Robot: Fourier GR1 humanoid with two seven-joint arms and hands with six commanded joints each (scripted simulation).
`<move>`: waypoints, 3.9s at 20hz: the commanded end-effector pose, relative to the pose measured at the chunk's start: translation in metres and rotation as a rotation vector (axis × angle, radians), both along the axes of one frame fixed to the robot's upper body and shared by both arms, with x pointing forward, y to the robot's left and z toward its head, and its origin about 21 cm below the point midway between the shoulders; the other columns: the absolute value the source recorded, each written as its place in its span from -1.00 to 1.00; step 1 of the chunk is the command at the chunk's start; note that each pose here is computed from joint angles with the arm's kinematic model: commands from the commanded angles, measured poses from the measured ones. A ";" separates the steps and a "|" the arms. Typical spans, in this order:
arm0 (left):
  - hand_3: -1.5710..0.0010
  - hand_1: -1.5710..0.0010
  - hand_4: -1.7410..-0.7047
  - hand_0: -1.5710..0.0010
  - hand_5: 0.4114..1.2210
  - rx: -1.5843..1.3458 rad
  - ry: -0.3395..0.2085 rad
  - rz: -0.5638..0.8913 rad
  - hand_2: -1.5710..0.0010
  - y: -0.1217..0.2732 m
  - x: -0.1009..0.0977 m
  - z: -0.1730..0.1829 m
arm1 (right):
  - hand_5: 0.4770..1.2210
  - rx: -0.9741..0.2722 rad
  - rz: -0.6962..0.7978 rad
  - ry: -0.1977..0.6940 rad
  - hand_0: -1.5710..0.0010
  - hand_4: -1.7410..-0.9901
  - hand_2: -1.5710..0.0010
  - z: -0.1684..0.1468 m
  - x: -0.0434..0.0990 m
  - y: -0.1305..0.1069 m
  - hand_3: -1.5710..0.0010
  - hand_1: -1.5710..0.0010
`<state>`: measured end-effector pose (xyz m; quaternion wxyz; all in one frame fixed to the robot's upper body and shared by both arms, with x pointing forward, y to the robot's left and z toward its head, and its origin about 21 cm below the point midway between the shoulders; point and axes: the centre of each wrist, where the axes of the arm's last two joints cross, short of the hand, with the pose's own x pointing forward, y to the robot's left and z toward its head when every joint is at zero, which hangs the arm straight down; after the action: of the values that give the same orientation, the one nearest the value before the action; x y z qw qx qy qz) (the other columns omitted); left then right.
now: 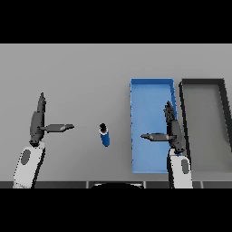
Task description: Pick up the blue pipe and place it into the blue bin.
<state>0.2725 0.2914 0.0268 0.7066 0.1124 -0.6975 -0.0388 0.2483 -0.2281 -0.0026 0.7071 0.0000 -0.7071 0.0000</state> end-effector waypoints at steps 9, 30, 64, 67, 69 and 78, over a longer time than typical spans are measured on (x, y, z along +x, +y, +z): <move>1.00 1.00 0.51 1.00 -0.56 0.148 0.009 -0.228 1.00 0.021 -0.016 -0.007 | -0.60 -0.273 0.076 -0.137 1.00 0.45 1.00 0.008 -0.023 -0.034 1.00 1.00; 1.00 1.00 0.15 1.00 -0.90 0.147 0.161 -0.785 1.00 -0.063 -0.052 -0.022 | -0.60 -0.309 0.107 -0.117 1.00 0.41 1.00 0.016 -0.031 -0.029 1.00 1.00; -0.92 -0.91 -0.48 -0.89 0.93 -0.087 -0.081 -0.806 -0.92 -0.174 -0.026 -0.040 | -0.59 -0.281 0.108 -0.108 1.00 0.38 1.00 0.016 -0.030 -0.035 1.00 1.00; -0.96 -0.95 -0.47 -0.95 0.97 -0.110 -0.136 -0.830 -0.96 -0.186 -0.025 -0.022 | -0.57 -0.302 0.097 -0.101 1.00 0.39 1.00 0.017 -0.029 -0.036 1.00 1.00; -0.97 -0.97 -0.47 -0.97 0.98 -0.129 -0.166 -0.855 -0.97 -0.191 -0.022 -0.005 | -0.56 -0.318 0.099 -0.105 1.00 0.43 1.00 0.017 -0.030 -0.036 1.00 1.00; -1.00 -1.00 -0.47 -1.00 1.00 -0.094 -0.173 -0.922 -1.00 -0.205 -0.020 0.021 | -0.55 -0.343 0.084 -0.119 1.00 0.59 1.00 0.014 -0.031 -0.044 1.00 1.00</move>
<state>0.2522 0.0868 0.0476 0.5600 -0.2380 -0.7312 -0.3084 0.2177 -0.2725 0.0116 0.6529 -0.0913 -0.7368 0.1501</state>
